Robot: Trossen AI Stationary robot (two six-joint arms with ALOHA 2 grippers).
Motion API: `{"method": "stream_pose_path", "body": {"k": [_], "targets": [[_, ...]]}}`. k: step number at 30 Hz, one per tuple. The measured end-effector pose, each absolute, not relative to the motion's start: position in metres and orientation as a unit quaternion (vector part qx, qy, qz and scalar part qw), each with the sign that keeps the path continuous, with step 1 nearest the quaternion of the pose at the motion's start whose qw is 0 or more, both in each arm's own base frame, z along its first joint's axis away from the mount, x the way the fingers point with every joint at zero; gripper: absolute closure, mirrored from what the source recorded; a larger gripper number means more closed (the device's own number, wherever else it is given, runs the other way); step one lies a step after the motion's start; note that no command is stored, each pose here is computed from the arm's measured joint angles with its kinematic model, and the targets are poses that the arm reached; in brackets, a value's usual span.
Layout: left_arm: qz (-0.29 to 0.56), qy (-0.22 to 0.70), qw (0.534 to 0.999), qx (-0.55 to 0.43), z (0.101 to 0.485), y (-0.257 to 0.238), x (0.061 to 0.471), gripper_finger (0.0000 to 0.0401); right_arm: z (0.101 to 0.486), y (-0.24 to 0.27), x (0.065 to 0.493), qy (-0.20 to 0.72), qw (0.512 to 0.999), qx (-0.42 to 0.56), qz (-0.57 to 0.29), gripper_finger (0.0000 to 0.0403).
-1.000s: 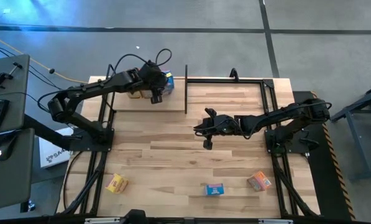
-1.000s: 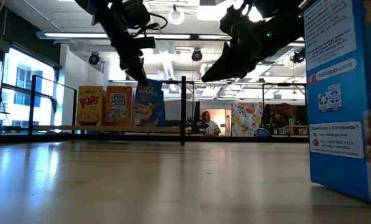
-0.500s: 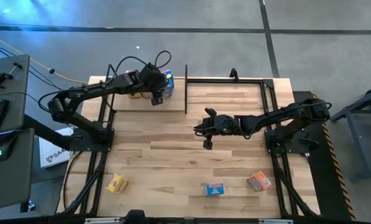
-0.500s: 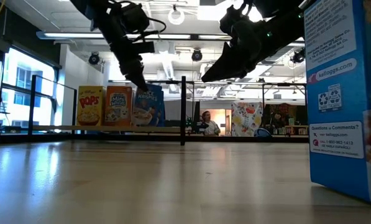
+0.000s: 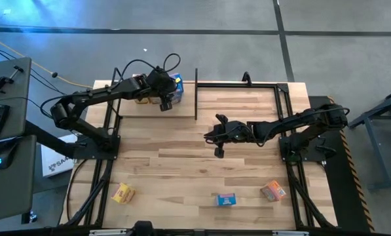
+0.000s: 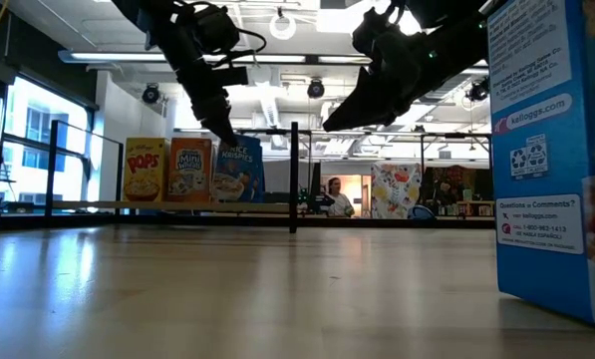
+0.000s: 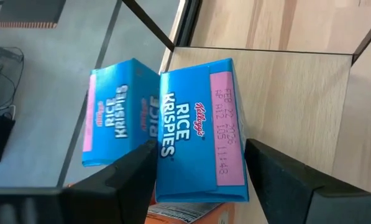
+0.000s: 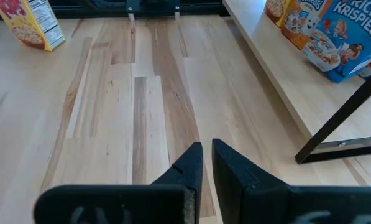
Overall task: Stack cereal on shelf
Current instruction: Put the top blue cereal box on the shelf aligned with the other blue cereal box
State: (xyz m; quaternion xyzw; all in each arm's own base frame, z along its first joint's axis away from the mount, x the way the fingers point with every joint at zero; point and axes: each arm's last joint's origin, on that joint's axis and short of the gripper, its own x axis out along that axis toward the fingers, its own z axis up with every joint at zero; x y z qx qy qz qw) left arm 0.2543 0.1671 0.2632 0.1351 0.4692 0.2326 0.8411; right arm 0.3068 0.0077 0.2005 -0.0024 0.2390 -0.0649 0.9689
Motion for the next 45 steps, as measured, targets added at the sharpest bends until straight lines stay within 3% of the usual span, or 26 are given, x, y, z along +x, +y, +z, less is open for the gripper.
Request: {"method": "stream_pose_path", "body": {"k": [10, 33, 39, 45], "targets": [[0.233, 0.466, 0.843, 0.132, 0.264, 0.167, 0.255, 0.0144, 0.201, 0.008, 0.307, 0.239, 0.969, -0.002, -0.062, 0.0380], [0.240, 0.444, 0.847, 0.166, 0.288, 0.155, 0.242, 0.0146, 0.201, 0.009, 0.307, 0.239, 0.970, 0.005, -0.050, 0.0380], [0.161, 0.450, 0.868, 0.136, 0.292, 0.125, 0.238, 0.0191, 0.201, 0.009, 0.307, 0.239, 0.970, 0.004, -0.050, 0.0380], [0.178, 0.482, 0.845, 0.148, 0.246, 0.122, 0.241, 0.0274, 0.201, 0.009, 0.307, 0.239, 0.970, 0.002, -0.050, 0.0380]]}}
